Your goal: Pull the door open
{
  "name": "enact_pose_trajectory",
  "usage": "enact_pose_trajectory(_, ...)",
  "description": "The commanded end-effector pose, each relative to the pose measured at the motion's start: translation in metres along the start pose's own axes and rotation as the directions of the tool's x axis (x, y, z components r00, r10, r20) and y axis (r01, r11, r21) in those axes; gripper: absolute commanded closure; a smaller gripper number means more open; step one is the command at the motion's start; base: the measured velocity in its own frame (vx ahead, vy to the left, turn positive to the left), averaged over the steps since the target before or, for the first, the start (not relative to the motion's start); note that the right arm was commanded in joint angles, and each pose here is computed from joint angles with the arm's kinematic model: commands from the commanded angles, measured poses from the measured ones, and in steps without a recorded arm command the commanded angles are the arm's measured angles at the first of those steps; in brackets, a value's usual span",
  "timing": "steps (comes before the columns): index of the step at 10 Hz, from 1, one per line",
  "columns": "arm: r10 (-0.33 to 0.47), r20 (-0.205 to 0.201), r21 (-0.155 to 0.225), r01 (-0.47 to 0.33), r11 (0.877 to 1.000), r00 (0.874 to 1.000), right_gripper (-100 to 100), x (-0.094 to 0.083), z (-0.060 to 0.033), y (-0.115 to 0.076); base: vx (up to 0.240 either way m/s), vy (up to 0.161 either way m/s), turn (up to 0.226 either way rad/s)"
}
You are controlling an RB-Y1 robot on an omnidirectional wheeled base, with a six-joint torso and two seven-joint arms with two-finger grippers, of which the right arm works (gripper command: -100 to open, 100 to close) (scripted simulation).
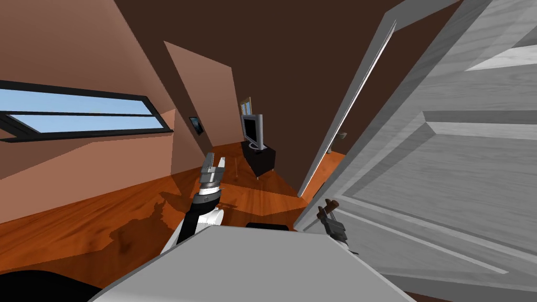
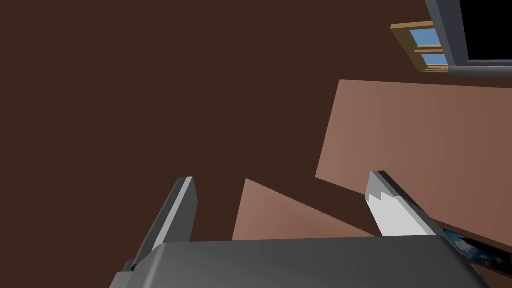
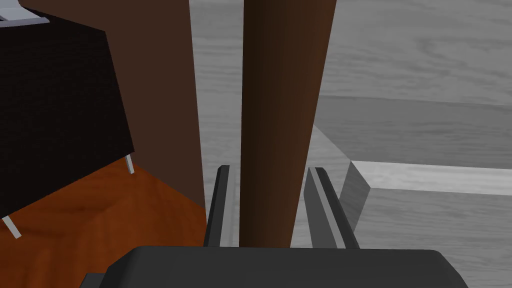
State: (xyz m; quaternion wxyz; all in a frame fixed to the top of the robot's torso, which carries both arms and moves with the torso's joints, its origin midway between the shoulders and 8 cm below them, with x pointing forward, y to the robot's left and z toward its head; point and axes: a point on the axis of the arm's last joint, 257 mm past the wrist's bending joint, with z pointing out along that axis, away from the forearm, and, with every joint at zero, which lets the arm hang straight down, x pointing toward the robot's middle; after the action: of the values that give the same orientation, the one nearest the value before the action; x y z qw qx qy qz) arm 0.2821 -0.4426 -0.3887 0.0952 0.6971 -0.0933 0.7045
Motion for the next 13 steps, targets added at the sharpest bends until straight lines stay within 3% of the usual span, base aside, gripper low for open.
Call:
enact_pose_trajectory(1, -0.001, 0.007, 0.026, 0.001, 1.0, 1.0, 100, -0.002, -0.0055, -0.007, -0.206, -0.023, 0.039)
enact_pose_trajectory(6, 0.001, 0.01, 0.12, -0.002, 0.993, 1.0, 100, -0.002, -0.0211, -0.03, -0.194, -0.031, 0.045)
enact_pose_trajectory(7, 0.001, 0.001, 0.108, -0.001, 0.994, 1.0, 100, 0.0, -0.0167, -0.026, -0.099, -0.016, 0.02)
enact_pose_trajectory(13, -0.005, 0.002, 0.177, 0.004, 0.984, 1.0, 100, -0.004, -0.0645, -0.016, -0.067, -0.008, 0.042)
